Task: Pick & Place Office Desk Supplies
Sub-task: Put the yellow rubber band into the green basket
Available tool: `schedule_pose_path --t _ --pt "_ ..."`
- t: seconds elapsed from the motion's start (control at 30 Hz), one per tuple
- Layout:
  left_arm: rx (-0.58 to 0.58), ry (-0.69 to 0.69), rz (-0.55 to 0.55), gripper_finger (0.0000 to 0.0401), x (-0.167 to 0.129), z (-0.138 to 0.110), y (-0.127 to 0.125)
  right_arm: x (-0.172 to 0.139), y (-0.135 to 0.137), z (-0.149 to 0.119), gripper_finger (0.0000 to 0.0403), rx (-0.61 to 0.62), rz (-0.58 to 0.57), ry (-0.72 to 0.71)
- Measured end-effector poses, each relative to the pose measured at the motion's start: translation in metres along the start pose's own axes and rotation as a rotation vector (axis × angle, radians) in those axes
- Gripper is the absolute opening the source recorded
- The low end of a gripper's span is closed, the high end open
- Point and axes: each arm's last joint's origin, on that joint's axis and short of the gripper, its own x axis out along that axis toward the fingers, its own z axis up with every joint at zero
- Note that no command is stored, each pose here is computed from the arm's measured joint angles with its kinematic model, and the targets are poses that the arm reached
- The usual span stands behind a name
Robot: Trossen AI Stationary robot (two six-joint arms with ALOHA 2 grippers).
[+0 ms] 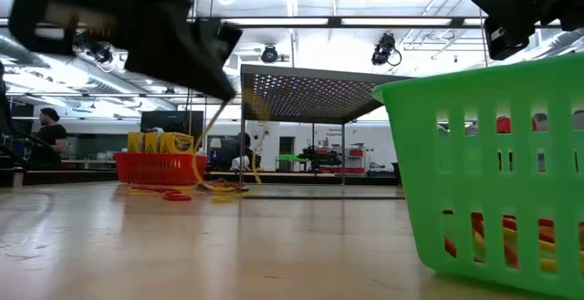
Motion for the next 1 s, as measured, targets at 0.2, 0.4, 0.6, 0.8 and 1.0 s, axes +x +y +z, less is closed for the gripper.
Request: schedule_pose_path --t 0.2,0.4,0.6,0.8,1.0 --pt "0.061 -0.094 0.002 0.0001 -0.006 0.032 0.001 0.000 0.000 0.000 0.0226 -0.013 -0.001 0.000" --pt "0.115 -0.207 -0.035 0.0001 -0.011 0.061 0.008 0.000 0.000 0.000 0.0226 -0.017 -0.001 0.000" --pt "0.120 -0.410 -0.149 0.0001 -0.015 0.078 0.016 0.000 0.000 0.000 0.0226 -0.037 -0.001 0.003" --pt "0.133 -0.552 -0.181 0.0001 -0.018 0.088 0.024 0.000 0.000 -0.001 0.0226 -0.045 -0.001 0.013" --pt "0.148 -0.685 -0.217 0.0001 -0.023 0.096 0.030 0.000 0.000 -0.001 0.0226 -0.046 -0.001 0.014"
